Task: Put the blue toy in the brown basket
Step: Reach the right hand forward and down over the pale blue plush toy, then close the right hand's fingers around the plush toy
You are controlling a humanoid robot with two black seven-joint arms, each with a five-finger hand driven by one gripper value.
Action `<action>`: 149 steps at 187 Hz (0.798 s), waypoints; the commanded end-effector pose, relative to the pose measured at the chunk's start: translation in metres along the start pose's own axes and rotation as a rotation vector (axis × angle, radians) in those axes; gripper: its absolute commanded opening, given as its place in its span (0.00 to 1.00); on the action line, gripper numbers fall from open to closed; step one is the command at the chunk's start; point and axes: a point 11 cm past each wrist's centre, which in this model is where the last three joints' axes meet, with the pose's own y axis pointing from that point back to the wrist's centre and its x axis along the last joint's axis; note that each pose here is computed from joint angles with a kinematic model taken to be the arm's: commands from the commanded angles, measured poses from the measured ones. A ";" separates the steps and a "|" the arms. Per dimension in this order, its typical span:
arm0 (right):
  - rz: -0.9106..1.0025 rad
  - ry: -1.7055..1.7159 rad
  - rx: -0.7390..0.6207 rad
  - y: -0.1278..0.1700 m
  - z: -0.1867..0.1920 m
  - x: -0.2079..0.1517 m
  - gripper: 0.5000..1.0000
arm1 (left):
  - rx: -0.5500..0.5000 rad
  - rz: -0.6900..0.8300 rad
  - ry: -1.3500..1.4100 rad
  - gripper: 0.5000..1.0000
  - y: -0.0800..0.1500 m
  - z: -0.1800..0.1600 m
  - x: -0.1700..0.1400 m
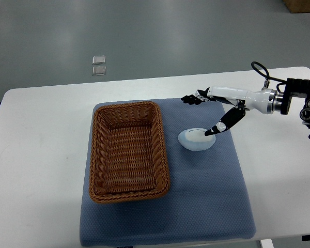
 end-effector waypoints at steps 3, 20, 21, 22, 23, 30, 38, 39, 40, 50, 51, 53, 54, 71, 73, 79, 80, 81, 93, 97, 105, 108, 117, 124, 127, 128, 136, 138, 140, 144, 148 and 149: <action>-0.040 0.046 -0.007 -0.007 0.002 -0.012 0.80 | 0.000 0.000 -0.001 1.00 0.000 0.000 0.000; -0.031 0.088 -0.013 -0.013 0.004 -0.015 0.79 | 0.000 0.000 -0.001 1.00 0.000 0.000 0.000; -0.031 0.088 -0.014 -0.013 0.004 -0.015 0.79 | 0.000 0.000 -0.001 1.00 0.000 0.000 0.000; -0.029 0.093 -0.014 -0.014 0.004 -0.015 0.79 | 0.000 0.000 0.000 1.00 0.000 0.000 0.000; -0.029 0.093 -0.014 -0.014 0.004 -0.015 0.79 | 0.000 0.000 0.000 1.00 0.000 0.000 0.000; -0.023 0.120 -0.017 -0.017 0.005 -0.017 0.79 | 0.000 0.000 0.000 1.00 0.000 0.000 0.000; -0.017 0.142 -0.030 -0.018 0.008 -0.017 0.78 | 0.000 0.000 -0.001 1.00 0.000 0.000 0.000; -0.017 0.142 -0.030 -0.018 0.008 -0.017 0.78 | 0.000 0.000 -0.001 1.00 0.000 0.000 0.000; -0.016 0.145 -0.032 -0.019 0.009 -0.018 0.78 | 0.000 0.000 -0.001 1.00 0.000 0.000 0.000; -0.015 0.168 -0.045 -0.021 0.012 -0.021 0.75 | 0.000 0.000 -0.002 1.00 0.000 0.001 0.000; -0.015 0.168 -0.045 -0.021 0.012 -0.021 0.75 | 0.000 0.000 -0.002 1.00 0.000 0.001 0.000; -0.015 0.174 -0.047 -0.021 0.012 -0.022 0.74 | -0.001 0.000 -0.002 1.00 0.000 0.001 0.000; -0.013 0.177 -0.051 -0.021 0.014 -0.022 0.74 | -0.001 0.000 -0.002 1.00 0.000 0.001 0.000; -0.011 0.217 -0.071 -0.021 0.019 -0.026 0.73 | -0.001 0.000 -0.002 1.00 0.000 0.001 0.000; -0.011 0.222 -0.072 -0.021 0.020 -0.026 0.73 | -0.001 0.000 -0.002 1.00 0.000 0.001 0.000; -0.017 0.236 -0.079 -0.021 0.022 -0.029 0.72 | -0.001 0.000 -0.002 1.00 0.000 0.001 0.000; -0.015 0.242 -0.083 -0.021 0.023 -0.028 0.72 | -0.001 0.000 -0.002 1.00 0.000 0.001 0.000; -0.015 0.243 -0.083 -0.021 0.023 -0.028 0.72 | -0.001 0.000 -0.002 1.00 0.000 0.001 0.000; -0.020 0.264 -0.095 -0.020 0.027 -0.030 0.71 | -0.001 -0.002 -0.003 1.00 0.000 0.001 -0.001; -0.021 0.267 -0.097 -0.020 0.028 -0.031 0.70 | -0.001 -0.002 -0.003 1.00 0.000 0.001 -0.001; -0.018 0.272 -0.100 -0.020 0.029 -0.032 0.69 | -0.001 -0.002 -0.003 1.00 0.000 0.001 -0.001; -0.020 0.272 -0.101 -0.020 0.030 -0.033 0.69 | -0.001 -0.002 -0.002 1.00 0.000 0.001 -0.001; -0.025 0.279 -0.098 -0.023 0.030 -0.037 0.68 | -0.001 0.000 -0.002 1.00 0.000 0.001 0.000; -0.025 0.288 -0.102 -0.024 0.031 -0.038 0.68 | -0.001 0.000 -0.003 1.00 0.000 0.001 0.000; -0.023 0.296 -0.107 -0.024 0.033 -0.038 0.67 | -0.001 -0.002 -0.002 1.00 0.000 0.001 -0.001; -0.023 0.296 -0.107 -0.024 0.033 -0.038 0.67 | -0.001 -0.002 -0.002 1.00 0.000 0.001 -0.001; -0.027 0.315 -0.121 -0.024 0.038 -0.040 0.64 | -0.001 -0.002 -0.003 1.00 0.000 0.001 -0.001; -0.030 0.321 -0.124 -0.025 0.039 -0.041 0.63 | -0.001 -0.002 -0.003 1.00 0.000 0.001 -0.001; -0.032 0.327 -0.128 -0.025 0.040 -0.042 0.62 | 0.000 -0.002 -0.003 1.00 0.000 0.001 -0.001; -0.035 0.338 -0.136 -0.026 0.042 -0.043 0.60 | -0.001 -0.002 -0.003 1.00 0.000 0.001 -0.001; -0.037 0.348 -0.143 -0.027 0.044 -0.045 0.59 | 0.000 0.000 -0.003 1.00 0.000 0.001 0.000; -0.035 0.352 -0.149 -0.027 0.045 -0.045 0.58 | -0.001 0.000 -0.003 1.00 0.000 0.001 0.000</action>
